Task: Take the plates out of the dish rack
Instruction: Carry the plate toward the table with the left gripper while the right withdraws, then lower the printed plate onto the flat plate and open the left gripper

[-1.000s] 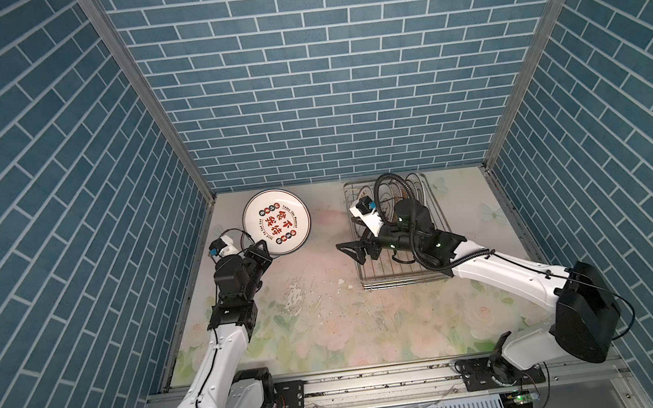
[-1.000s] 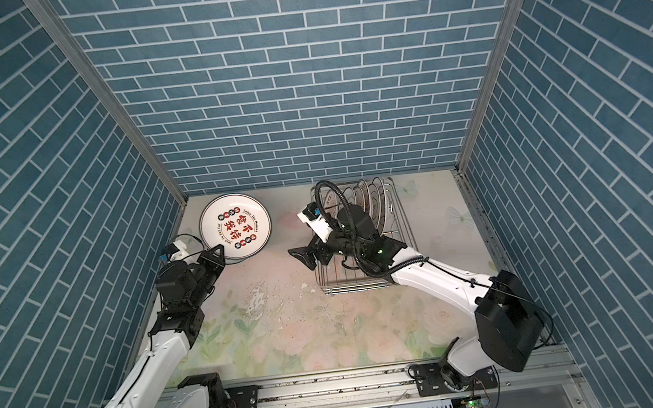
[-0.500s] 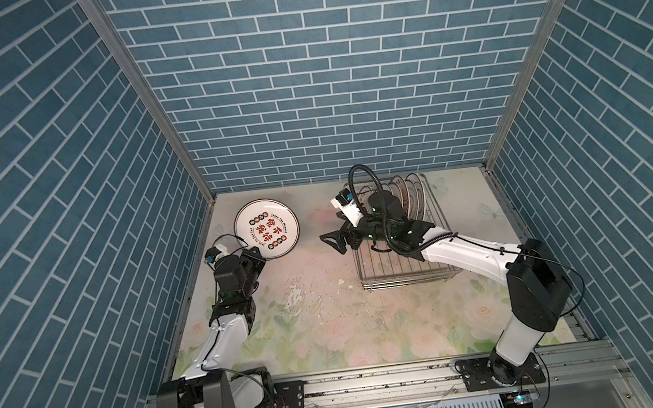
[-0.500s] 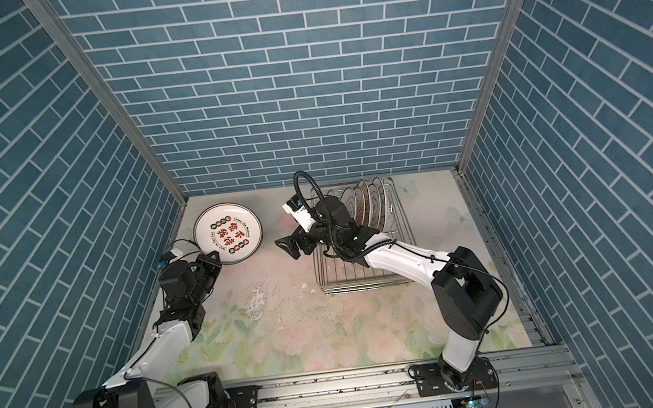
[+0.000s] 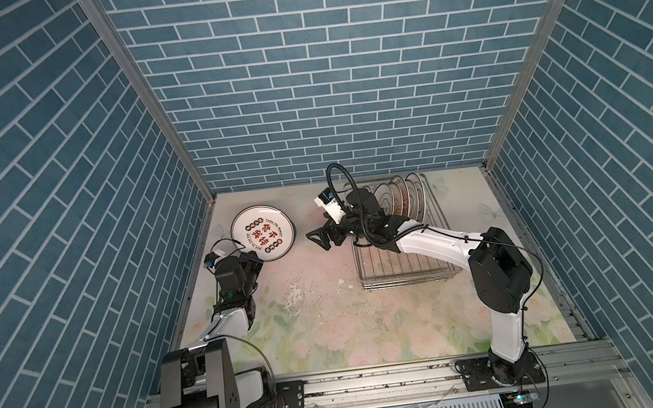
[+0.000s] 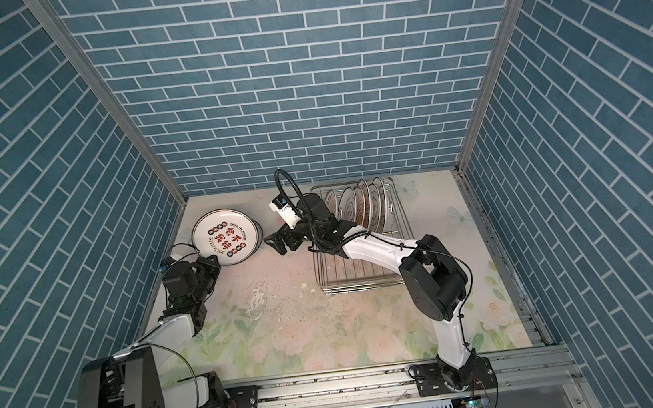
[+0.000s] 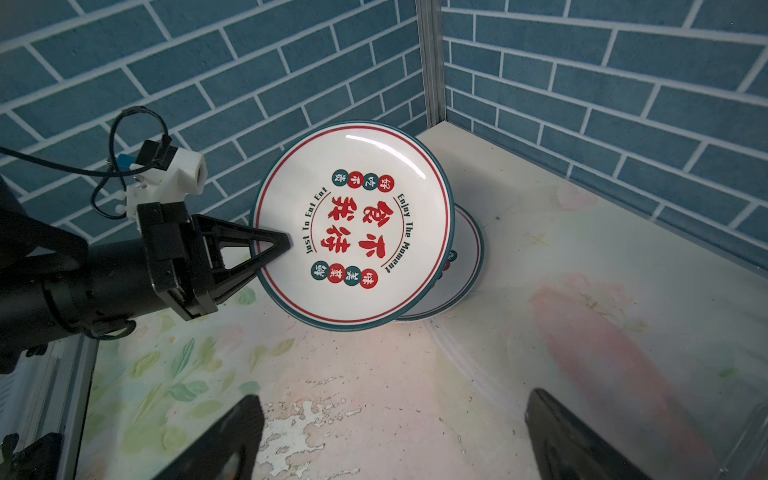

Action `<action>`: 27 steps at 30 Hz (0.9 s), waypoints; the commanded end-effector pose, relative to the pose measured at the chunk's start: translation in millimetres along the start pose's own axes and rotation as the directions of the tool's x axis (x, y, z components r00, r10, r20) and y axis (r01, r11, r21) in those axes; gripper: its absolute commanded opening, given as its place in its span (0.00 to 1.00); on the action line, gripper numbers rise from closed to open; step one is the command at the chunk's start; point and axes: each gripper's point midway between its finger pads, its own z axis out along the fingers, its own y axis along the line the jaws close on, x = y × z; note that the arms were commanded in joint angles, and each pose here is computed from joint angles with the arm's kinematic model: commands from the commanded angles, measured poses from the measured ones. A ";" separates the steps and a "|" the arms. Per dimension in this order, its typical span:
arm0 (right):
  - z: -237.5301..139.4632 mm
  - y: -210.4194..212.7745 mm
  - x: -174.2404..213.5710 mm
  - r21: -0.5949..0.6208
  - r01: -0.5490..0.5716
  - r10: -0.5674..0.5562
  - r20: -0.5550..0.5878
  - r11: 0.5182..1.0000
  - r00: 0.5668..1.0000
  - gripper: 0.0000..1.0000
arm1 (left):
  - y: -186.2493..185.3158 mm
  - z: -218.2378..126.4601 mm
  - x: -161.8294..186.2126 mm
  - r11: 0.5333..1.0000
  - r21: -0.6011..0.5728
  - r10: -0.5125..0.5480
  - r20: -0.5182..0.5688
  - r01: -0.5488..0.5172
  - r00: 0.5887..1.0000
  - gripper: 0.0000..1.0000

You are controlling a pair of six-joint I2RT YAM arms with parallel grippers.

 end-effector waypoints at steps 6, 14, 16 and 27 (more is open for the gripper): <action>17.5 4.1 -6.3 -0.048 -0.037 0.037 -0.002 0.998 0.999 0.99 | -4.4 17.1 -17.1 0.995 0.082 -0.061 0.042 0.058 0.997 0.00; 33.9 -7.0 -0.4 -0.017 -0.050 0.049 -0.019 0.999 0.999 0.99 | 10.7 25.6 -18.1 0.998 0.025 -0.062 0.057 0.060 0.996 0.00; 40.9 -10.1 2.9 -0.011 -0.055 0.055 -0.028 0.998 0.998 0.99 | 11.8 28.3 -16.6 0.998 0.019 -0.062 0.044 0.061 0.997 0.00; 57.7 -16.0 0.2 -0.006 -0.083 0.083 -0.022 0.997 0.996 0.99 | 20.6 41.6 -12.7 0.998 -0.004 -0.069 0.025 0.069 0.997 0.00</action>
